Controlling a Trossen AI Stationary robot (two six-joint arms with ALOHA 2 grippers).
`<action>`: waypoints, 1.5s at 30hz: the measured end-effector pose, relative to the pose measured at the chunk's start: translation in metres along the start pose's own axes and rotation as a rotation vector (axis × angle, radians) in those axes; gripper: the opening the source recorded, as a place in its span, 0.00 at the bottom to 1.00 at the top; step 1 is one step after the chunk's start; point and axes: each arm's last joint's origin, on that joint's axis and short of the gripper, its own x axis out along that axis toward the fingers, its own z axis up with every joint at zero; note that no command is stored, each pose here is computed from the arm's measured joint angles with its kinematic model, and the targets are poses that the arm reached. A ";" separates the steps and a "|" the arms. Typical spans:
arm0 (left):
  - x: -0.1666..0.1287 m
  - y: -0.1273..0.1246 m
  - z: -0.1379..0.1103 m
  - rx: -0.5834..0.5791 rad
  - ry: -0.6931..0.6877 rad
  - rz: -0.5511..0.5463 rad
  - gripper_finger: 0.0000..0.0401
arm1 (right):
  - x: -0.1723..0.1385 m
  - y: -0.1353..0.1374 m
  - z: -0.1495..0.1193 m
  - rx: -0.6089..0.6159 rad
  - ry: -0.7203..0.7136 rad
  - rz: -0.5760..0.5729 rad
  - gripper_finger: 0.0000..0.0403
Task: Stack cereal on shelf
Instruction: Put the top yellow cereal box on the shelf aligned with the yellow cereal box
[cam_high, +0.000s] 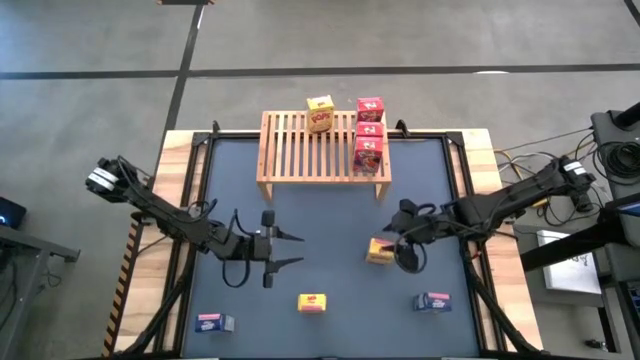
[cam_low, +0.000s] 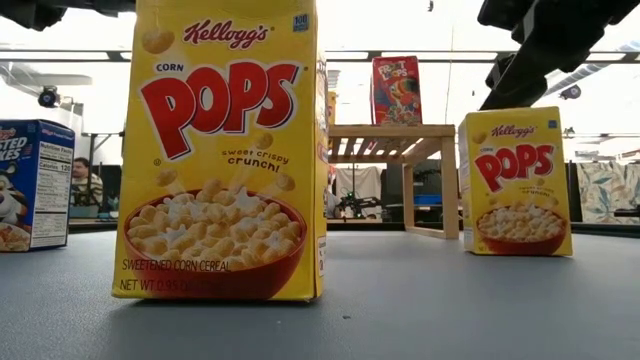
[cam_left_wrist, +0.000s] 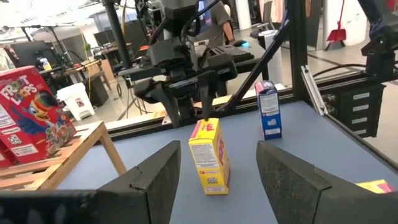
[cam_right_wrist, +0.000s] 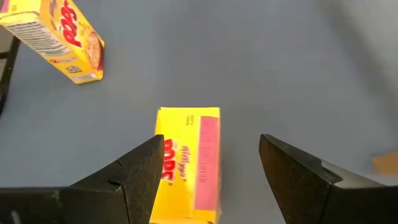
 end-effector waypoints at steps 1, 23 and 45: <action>0.000 0.000 0.000 0.002 0.001 0.001 0.48 | 0.001 0.001 0.000 -0.004 0.003 0.003 0.62; 0.000 0.001 0.000 -0.016 -0.002 0.007 0.48 | 0.053 0.014 -0.024 -0.035 0.210 -0.085 0.61; 0.000 0.002 0.001 -0.017 -0.003 0.009 0.48 | 0.017 0.019 0.003 -0.123 0.076 0.027 0.43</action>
